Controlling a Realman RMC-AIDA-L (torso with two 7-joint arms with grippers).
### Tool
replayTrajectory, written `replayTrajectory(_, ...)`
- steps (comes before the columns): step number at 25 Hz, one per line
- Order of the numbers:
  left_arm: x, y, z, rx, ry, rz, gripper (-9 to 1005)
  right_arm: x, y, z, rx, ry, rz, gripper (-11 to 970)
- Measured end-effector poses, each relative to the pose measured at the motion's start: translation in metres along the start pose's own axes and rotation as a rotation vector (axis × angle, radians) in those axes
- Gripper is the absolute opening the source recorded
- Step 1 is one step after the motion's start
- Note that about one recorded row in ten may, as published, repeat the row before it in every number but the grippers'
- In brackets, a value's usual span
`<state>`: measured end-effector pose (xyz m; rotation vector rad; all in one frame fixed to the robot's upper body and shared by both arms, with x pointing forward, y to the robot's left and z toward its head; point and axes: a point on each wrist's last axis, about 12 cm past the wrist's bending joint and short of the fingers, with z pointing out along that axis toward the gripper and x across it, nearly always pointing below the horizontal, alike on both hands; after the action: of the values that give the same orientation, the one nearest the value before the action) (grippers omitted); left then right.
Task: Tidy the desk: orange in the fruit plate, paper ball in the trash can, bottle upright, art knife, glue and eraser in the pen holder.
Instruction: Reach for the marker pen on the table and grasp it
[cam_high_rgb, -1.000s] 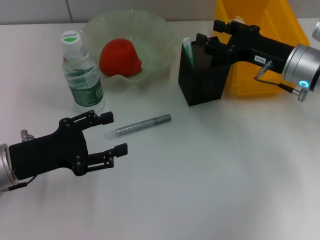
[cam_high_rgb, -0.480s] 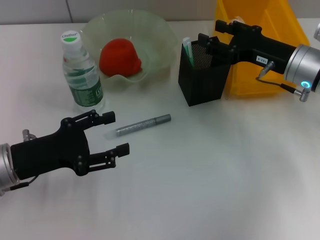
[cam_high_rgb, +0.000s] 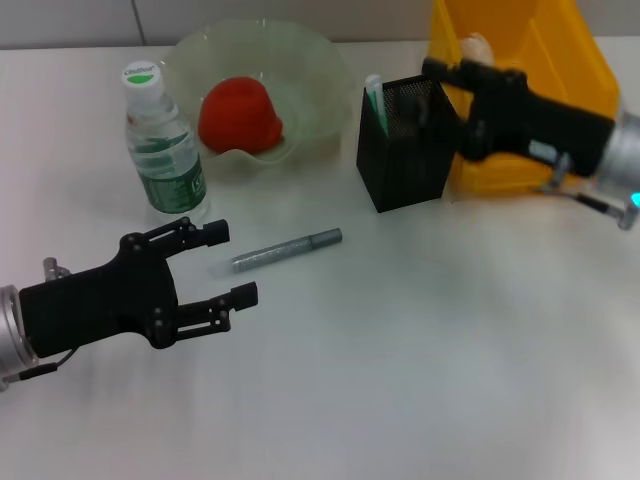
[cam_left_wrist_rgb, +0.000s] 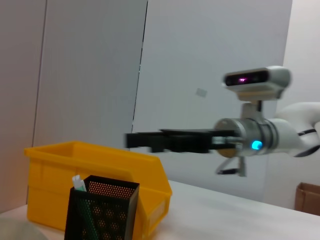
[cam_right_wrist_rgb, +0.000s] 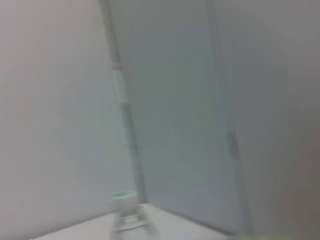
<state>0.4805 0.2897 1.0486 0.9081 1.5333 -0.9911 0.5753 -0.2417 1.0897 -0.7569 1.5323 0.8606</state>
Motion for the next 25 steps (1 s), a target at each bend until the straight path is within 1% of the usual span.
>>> replayTrajectory(5, 0.000, 0.000, 0.000, 0.000, -0.003, -0.002, 819, 0.003, 0.022, -0.023, -0.140, -0.011, -0.032, 656)
replayTrajectory(8, 0.000, 0.000, 0.000, 0.002, -0.004, -0.003, 819, 0.007, 0.029, -0.035, -0.164, -0.018, -0.056, 656)
replayTrajectory(11, -0.001, 0.000, 0.001, 0.004, -0.004, -0.004, 818, 0.010, 0.030, -0.039, -0.153, -0.018, -0.058, 656)
replayTrajectory(20, -0.003, 0.002, 0.003, 0.011, -0.005, 0.000, 818, 0.011, 0.030, -0.039, -0.163, -0.001, -0.064, 655)
replayTrajectory(23, -0.004, 0.003, 0.004, 0.011, -0.005, -0.005, 819, 0.015, 0.031, -0.044, -0.168, 0.034, -0.067, 655)
replayTrajectory(25, -0.005, 0.003, 0.004, 0.012, -0.005, -0.010, 819, 0.026, 0.034, -0.055, -0.161, 0.104, -0.086, 655)
